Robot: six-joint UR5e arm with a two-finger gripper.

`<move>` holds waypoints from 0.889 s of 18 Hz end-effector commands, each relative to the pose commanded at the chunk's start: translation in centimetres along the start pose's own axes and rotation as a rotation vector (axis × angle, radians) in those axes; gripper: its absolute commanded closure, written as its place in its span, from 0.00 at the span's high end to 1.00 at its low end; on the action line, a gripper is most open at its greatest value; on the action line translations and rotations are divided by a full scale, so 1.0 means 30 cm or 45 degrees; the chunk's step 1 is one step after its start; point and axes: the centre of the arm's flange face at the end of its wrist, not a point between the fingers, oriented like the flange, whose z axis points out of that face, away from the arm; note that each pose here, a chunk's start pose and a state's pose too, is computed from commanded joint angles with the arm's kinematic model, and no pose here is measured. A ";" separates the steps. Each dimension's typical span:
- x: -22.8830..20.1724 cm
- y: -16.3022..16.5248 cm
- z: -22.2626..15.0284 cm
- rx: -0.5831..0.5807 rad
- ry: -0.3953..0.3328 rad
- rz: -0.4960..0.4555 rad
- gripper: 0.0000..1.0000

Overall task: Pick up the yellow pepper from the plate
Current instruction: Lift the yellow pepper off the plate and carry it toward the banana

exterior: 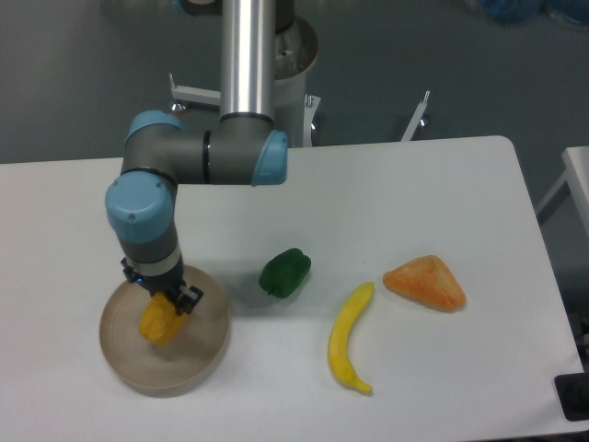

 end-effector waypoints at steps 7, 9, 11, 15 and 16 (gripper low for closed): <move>-0.367 0.253 -0.129 -0.031 -0.112 0.067 0.43; -0.435 0.301 -0.136 -0.037 -0.116 0.087 0.43; -0.484 0.336 -0.127 -0.044 -0.114 0.081 0.43; -0.550 0.390 -0.126 -0.051 -0.118 0.097 0.43; -0.556 0.395 -0.129 -0.052 -0.121 0.093 0.43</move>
